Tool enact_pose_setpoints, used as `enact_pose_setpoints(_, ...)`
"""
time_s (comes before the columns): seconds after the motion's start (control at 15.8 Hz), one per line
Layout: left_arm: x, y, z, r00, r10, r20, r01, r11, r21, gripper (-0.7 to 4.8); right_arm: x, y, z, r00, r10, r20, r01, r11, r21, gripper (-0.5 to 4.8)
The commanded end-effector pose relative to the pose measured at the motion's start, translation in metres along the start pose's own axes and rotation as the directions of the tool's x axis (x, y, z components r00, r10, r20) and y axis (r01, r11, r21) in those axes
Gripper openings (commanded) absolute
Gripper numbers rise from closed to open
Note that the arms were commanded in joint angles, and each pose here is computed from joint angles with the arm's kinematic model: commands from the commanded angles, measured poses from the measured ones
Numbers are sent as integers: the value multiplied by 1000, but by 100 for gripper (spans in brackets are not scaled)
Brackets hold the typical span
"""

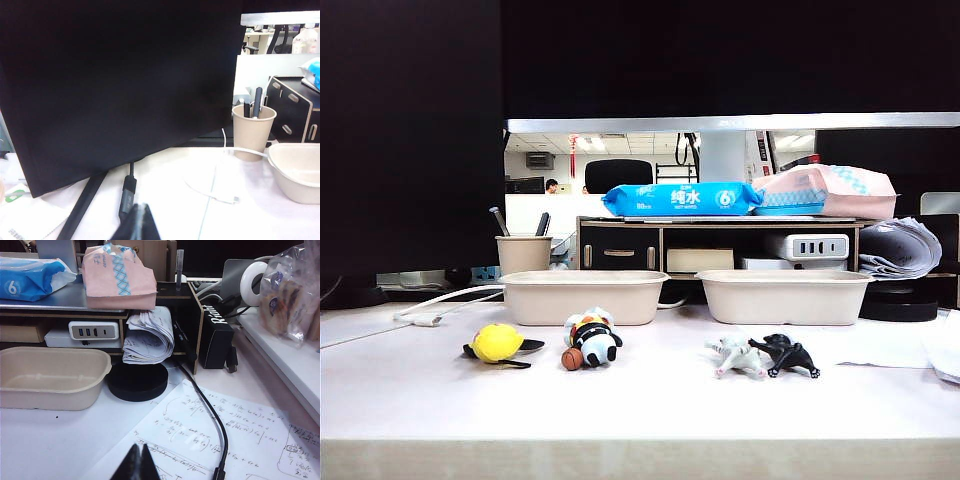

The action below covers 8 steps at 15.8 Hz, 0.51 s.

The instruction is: Put the dolls with similar sizes into the same paper box, while dolls with different sizes go into separate paper boxes.

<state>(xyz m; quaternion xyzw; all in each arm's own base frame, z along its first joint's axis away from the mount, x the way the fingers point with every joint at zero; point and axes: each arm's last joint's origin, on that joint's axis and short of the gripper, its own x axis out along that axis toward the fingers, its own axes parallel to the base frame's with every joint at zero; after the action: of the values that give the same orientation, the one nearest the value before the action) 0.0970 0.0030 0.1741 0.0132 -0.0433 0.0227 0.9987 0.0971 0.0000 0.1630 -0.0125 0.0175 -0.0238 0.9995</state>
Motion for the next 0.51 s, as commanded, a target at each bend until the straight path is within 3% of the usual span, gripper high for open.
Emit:
enact_pose_setpoints(0.06, 0, 0, 0, 1000, 3, 1, -3, 1000, 0, -5, 0, 0, -1, 1000, -5, 3, 5, 1000, 1, -1)
enact_pose_setpoints(0.32, 0, 0, 0, 1000, -1, -10, 1, 1000, -12, -4, 0, 0, 1, 1000, -4, 16, 3, 1000, 31, -1)
enact_pose_setpoints(0.38, -1, 0, 4, 1000, -1, 1, 2, 998, -66, 37, -2, 0, 11, 999, 4, 50, -9, 996, 88, -1)
enact_pose_setpoints(0.44, -2, 0, 11, 1000, -5, 23, 8, 992, -124, 212, -7, 0, 28, 995, 30, 96, -40, 994, 100, 4)
enact_pose_setpoints(0.51, -6, 0, 33, 996, -16, 88, 30, 986, -164, 479, -21, -1, 65, 982, 45, 185, -59, 996, 68, 197)
